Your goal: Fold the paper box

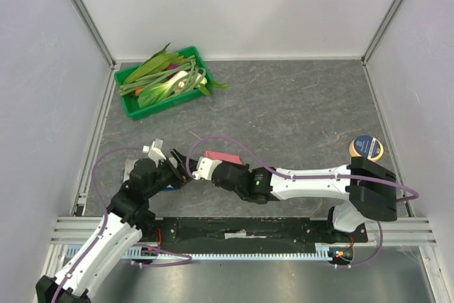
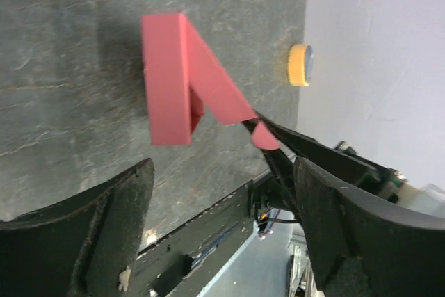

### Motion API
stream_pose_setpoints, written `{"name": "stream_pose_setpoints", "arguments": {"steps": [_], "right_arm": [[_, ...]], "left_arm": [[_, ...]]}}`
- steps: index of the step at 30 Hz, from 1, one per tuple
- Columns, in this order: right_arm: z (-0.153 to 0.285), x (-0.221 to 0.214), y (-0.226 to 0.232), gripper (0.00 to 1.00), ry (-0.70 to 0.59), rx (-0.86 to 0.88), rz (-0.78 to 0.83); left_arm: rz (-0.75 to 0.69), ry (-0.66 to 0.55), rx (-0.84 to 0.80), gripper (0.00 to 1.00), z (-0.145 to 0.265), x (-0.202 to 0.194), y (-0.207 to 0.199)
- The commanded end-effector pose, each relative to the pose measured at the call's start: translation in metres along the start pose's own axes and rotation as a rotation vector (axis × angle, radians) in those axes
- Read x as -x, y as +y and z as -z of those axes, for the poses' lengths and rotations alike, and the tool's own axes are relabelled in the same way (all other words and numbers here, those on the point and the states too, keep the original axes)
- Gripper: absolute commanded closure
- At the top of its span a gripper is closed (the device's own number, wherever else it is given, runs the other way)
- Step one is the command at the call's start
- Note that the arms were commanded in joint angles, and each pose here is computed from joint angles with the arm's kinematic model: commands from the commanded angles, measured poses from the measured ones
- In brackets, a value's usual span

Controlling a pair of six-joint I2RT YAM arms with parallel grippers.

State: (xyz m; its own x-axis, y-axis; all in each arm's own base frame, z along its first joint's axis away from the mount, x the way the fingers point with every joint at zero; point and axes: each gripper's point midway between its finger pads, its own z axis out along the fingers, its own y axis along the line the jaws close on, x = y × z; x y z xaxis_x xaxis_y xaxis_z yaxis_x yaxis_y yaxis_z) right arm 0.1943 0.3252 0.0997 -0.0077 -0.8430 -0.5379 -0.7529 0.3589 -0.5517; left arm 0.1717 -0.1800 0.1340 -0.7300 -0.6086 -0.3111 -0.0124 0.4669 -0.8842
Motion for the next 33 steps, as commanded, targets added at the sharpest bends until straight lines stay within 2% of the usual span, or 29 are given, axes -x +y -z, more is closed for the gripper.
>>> {"name": "stream_pose_setpoints", "arguments": {"steps": [1, 4, 15, 21, 25, 26, 28, 30, 31, 33], "right_arm": [[-0.006, 0.004, 0.006, 0.88, 0.021, 0.013, -0.017], [-0.006, 0.002, 0.006, 0.88, 0.018, 0.009, -0.005], [-0.003, -0.002, 0.008, 0.9, -0.001, 0.025, -0.011], [-0.001, -0.002, 0.007, 0.91, -0.007, 0.022, -0.009], [0.0, 0.0, 0.006, 0.91, -0.016, 0.024, -0.011], [0.0, -0.001, 0.005, 0.91, -0.016, 0.022, -0.011], [0.001, 0.0, 0.005, 0.91, -0.022, 0.021, -0.012], [0.001, 0.001, 0.006, 0.91, -0.026, 0.028, -0.015], [0.0, 0.002, 0.006, 0.91, -0.03, 0.029, -0.02], [-0.001, 0.002, 0.008, 0.91, -0.028, 0.035, -0.018]], "left_arm": [[0.015, -0.004, 0.091, 0.07, -0.007, -0.005, 0.031], [0.002, 0.007, 0.098, 0.01, -0.016, -0.005, 0.036], [0.068, -0.01, 0.018, 0.01, -0.032, 0.001, 0.022], [0.167, -0.191, 0.04, 0.01, -0.015, 0.02, 0.039], [0.229, -0.243, 0.033, 0.01, -0.013, 0.028, 0.039], [0.242, -0.228, 0.052, 0.01, -0.016, 0.026, 0.043], [0.237, -0.217, -0.023, 0.01, -0.021, 0.028, 0.026], [0.25, -0.143, 0.002, 0.01, -0.031, 0.017, 0.029], [0.229, -0.116, -0.059, 0.01, -0.033, 0.018, 0.011], [0.226, -0.053, 0.006, 0.01, -0.045, 0.01, 0.021]]}}
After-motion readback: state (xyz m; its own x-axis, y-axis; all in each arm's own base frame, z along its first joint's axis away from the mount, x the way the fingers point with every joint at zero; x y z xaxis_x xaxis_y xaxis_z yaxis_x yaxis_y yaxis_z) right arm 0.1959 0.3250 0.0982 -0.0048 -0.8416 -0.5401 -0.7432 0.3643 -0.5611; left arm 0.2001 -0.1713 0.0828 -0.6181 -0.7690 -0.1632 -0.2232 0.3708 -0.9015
